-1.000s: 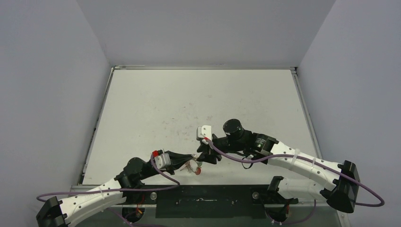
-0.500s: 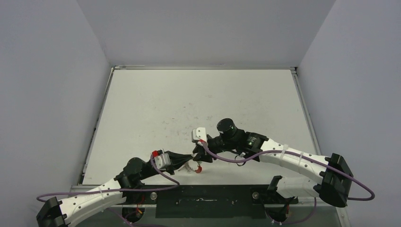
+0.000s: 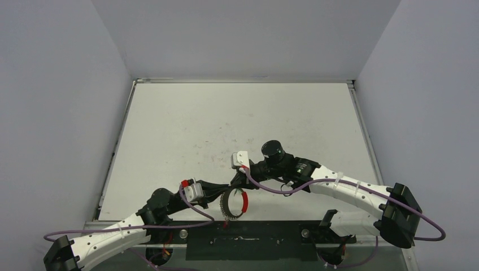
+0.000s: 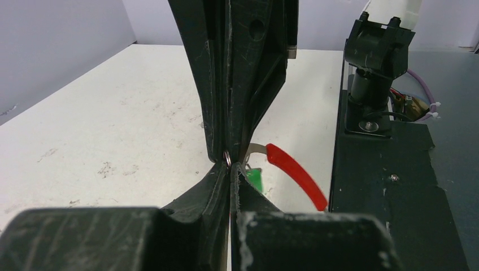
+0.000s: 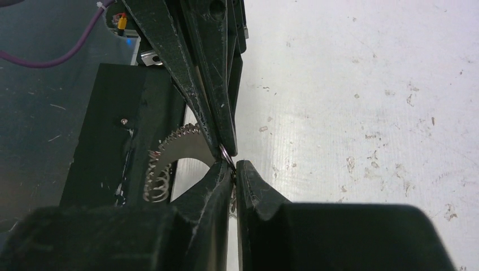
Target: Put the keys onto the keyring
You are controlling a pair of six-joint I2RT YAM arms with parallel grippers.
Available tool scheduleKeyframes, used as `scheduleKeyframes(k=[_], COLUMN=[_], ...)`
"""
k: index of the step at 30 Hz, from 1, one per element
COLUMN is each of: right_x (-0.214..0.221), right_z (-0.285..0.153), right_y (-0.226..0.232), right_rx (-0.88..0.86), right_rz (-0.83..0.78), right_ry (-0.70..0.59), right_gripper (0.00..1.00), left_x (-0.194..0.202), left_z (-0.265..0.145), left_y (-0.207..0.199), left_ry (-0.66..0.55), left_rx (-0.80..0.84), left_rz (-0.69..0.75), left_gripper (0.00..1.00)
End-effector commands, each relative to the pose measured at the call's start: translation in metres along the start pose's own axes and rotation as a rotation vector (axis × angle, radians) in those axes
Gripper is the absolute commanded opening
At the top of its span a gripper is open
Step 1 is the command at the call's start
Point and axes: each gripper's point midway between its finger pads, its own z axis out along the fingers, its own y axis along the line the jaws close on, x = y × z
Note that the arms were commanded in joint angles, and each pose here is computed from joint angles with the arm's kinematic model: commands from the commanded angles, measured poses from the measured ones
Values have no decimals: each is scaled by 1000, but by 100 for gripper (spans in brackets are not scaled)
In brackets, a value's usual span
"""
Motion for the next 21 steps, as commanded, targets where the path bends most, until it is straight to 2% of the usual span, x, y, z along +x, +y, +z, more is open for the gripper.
scheduleKeyframes(k=[1, 2, 12, 13, 16, 17, 21], right_x=[-13, -12, -23, -25, -28, -28, -32], right_z=[3, 3, -8, -9, -11, -11, -14], right_y=[1, 1, 6, 6, 7, 6, 4], right_rx=[-38, -41, -40, -40, -41, -36, -19], right_rz=[-50, -49, -54, -52, -47, -45, -57], right_ry=[-72, -70, -82, -83, -75, -73, -80], right_gripper=[3, 0, 0, 3, 27, 31, 34], left_x=[-31, -31, -33, -34, -35, -35, -36], left_z=[3, 3, 2, 2, 2, 2, 3], left_y=[-1, -1, 1, 1, 1, 0, -1], left_ry=[-106, -105, -104, -104, -104, -102, -103], left_rx=[10, 9, 0, -1, 1, 4, 16], left_rz=[25, 24, 33, 36, 40, 40, 46], left_gripper=[0, 0, 0, 0, 0, 0, 0])
